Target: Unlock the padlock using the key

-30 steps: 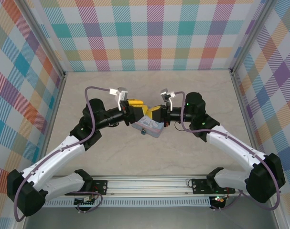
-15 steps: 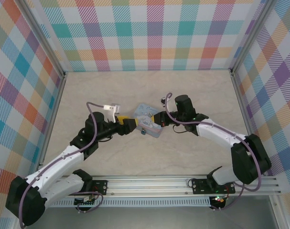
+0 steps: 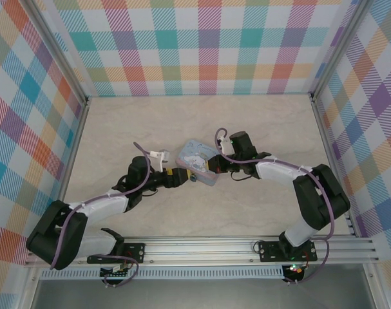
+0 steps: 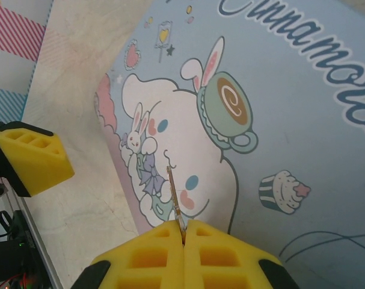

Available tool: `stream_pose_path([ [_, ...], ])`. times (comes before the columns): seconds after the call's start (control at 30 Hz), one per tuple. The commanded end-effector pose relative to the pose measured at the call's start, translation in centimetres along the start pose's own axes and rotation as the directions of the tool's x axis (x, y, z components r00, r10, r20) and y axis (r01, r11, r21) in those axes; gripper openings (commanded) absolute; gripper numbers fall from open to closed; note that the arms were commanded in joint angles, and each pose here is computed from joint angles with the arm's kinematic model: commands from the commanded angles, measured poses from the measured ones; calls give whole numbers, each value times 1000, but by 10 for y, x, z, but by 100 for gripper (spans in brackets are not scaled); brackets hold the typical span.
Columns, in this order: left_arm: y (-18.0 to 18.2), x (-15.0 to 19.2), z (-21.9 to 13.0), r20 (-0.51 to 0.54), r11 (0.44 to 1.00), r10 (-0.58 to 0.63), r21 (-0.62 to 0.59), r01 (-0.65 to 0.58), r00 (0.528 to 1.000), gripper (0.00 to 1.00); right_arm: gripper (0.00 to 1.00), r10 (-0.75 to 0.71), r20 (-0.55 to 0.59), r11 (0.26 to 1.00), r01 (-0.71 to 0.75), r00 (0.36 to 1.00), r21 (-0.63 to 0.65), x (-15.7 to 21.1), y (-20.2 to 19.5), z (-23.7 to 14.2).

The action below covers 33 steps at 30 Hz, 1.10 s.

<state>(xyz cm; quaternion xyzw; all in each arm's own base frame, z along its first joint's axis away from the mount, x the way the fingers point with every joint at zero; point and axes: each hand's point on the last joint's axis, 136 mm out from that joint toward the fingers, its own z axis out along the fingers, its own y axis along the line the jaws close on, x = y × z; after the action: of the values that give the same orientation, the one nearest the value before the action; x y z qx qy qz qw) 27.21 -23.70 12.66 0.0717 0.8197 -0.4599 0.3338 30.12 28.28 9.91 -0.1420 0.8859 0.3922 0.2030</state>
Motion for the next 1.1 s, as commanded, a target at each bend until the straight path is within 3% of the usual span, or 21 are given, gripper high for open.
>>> stream_pose_path([
  [0.0,-3,-5,4,39,995,84,49,-86,996,85,0,22,5,1000,-22,1000,2,-7,-1,1],
  [0.7,22,24,54,-70,987,114,117,-105,991,85,0,46,-31,999,-46,998,23,6,-11,5],
  [1.07,22,31,65,-76,981,153,135,-142,985,83,0,49,-28,998,-48,998,30,7,-12,4],
])
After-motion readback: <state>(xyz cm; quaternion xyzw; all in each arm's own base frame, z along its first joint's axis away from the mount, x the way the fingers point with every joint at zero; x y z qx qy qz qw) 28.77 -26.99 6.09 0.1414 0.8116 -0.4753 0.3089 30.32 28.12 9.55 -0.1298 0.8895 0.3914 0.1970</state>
